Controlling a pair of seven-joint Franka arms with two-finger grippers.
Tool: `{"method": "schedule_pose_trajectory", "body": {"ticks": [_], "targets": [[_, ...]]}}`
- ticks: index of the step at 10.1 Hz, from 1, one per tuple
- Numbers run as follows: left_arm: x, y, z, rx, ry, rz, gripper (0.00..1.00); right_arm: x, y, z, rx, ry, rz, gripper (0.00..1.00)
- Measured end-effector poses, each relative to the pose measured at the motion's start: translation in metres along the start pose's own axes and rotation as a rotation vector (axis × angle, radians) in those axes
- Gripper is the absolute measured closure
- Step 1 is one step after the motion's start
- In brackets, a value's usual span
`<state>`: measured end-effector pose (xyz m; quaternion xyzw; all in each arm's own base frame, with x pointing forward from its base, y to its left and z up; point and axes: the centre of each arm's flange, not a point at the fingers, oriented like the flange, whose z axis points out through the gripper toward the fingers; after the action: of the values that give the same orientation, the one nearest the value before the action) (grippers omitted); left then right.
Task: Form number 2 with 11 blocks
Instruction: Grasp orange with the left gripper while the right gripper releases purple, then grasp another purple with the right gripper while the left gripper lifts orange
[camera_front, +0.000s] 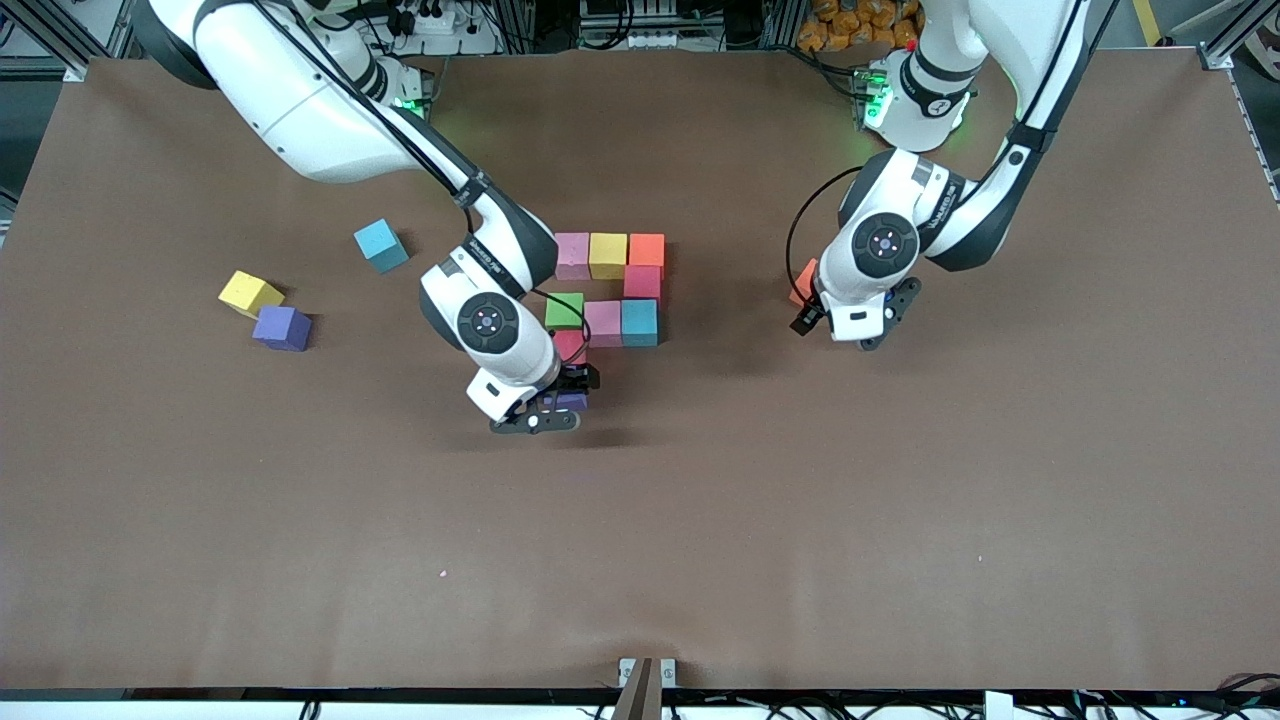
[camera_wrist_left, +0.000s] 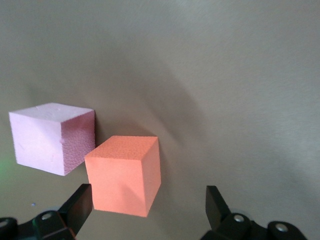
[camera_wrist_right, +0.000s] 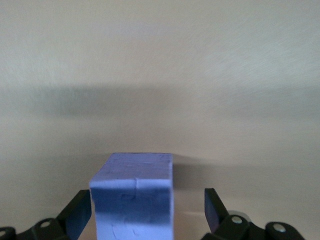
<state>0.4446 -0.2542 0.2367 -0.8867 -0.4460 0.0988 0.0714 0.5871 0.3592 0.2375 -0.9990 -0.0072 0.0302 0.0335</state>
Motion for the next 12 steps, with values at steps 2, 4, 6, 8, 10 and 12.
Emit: {"method": "schedule_pose_trajectory", "body": {"ticks": [2,4,6,8,10,12], "targets": [[-0.009,-0.013,0.023,-0.004,0.002,-0.033,0.0,0.011,0.025,-0.051,-0.027,0.016,0.006,0.0],[-0.01,-0.02,0.032,0.002,0.001,-0.049,0.0,0.011,0.053,-0.091,-0.065,0.022,-0.076,0.0],[-0.008,-0.023,0.037,-0.008,0.001,-0.068,0.0,0.008,0.119,-0.117,-0.098,0.016,-0.137,0.0],[-0.007,-0.027,0.043,-0.001,0.0,-0.074,0.0,-0.002,0.194,-0.155,-0.135,0.012,-0.157,0.0],[-0.007,-0.03,0.05,0.0,-0.003,-0.075,0.0,-0.02,0.233,-0.178,-0.163,0.004,-0.208,0.0],[-0.006,-0.03,0.059,-0.004,-0.008,-0.075,0.0,-0.04,0.264,-0.174,-0.18,0.04,-0.269,0.0]]}}
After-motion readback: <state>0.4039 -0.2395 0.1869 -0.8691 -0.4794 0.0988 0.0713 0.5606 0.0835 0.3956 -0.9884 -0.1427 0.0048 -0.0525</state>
